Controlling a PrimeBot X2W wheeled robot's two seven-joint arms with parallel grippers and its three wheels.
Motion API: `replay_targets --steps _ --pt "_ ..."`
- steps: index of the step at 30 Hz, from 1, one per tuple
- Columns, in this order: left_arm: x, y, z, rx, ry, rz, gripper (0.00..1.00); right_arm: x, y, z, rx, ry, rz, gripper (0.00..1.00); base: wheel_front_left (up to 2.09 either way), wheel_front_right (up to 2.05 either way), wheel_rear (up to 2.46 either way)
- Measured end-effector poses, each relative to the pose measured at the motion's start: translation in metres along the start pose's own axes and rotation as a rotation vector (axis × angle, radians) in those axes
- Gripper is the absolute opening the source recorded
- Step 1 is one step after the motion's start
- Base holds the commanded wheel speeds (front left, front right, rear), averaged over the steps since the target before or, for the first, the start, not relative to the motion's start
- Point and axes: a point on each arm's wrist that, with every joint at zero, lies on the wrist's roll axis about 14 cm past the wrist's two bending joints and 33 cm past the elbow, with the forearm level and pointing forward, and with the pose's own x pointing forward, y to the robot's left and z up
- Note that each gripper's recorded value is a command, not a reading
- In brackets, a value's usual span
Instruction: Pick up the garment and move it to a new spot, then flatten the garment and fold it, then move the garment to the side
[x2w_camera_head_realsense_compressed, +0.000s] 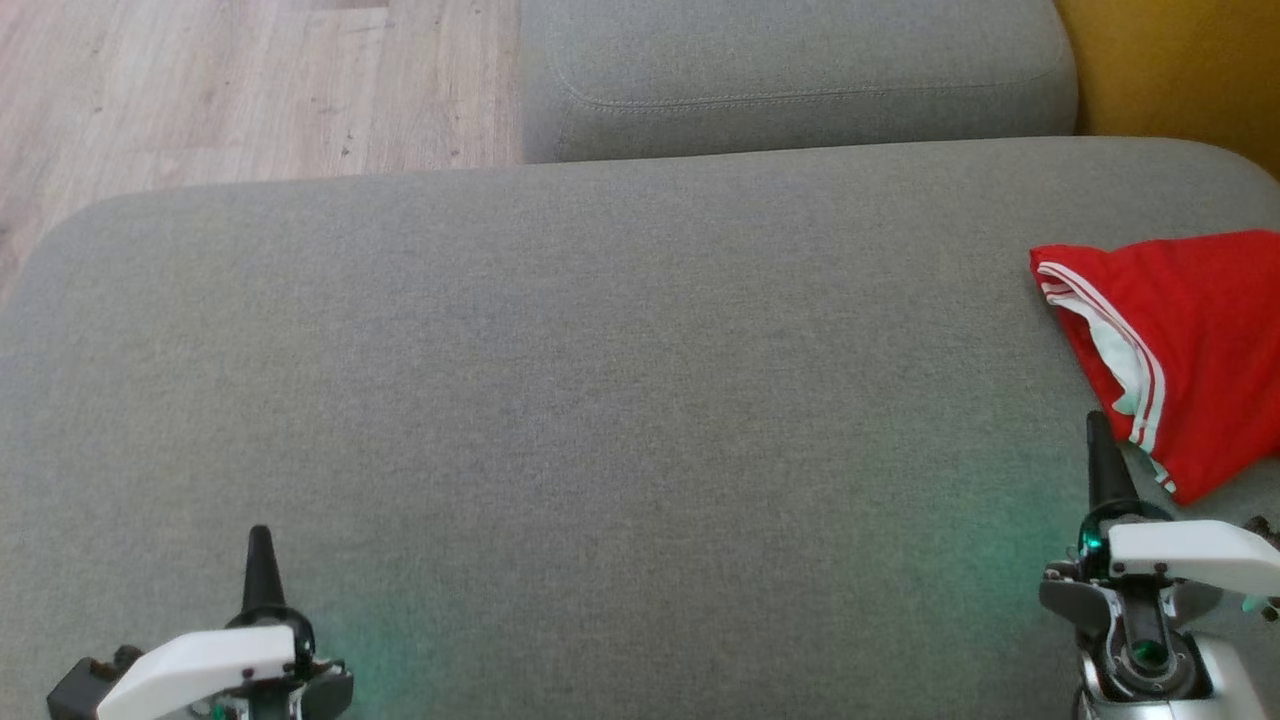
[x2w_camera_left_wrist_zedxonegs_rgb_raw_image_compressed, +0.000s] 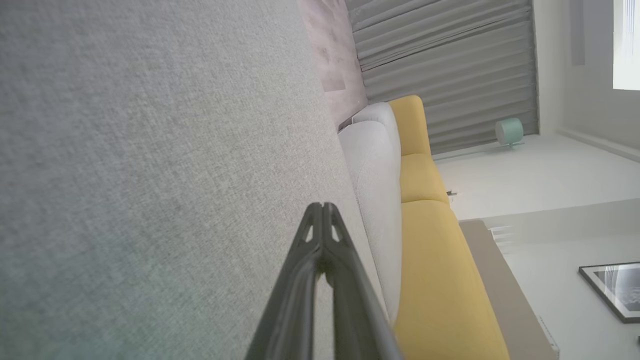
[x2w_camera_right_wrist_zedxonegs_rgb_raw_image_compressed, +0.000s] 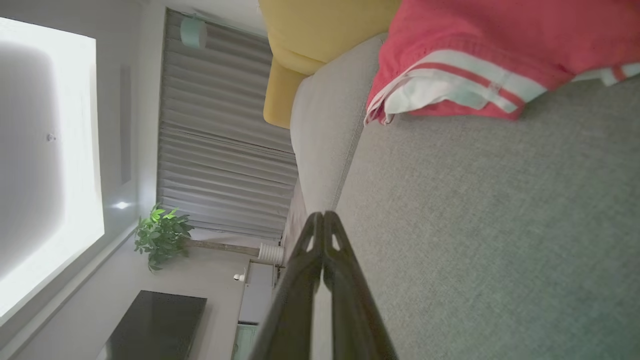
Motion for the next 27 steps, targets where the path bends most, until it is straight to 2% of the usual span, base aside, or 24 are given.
replay_targets --steps 27 --pt "0.008 -0.035 0.006 -0.281 0.025 -0.123 0.0 -0.005 0.017 0.018 0.303 -0.026 0.077 0.0 0.0 0.0 0.0"
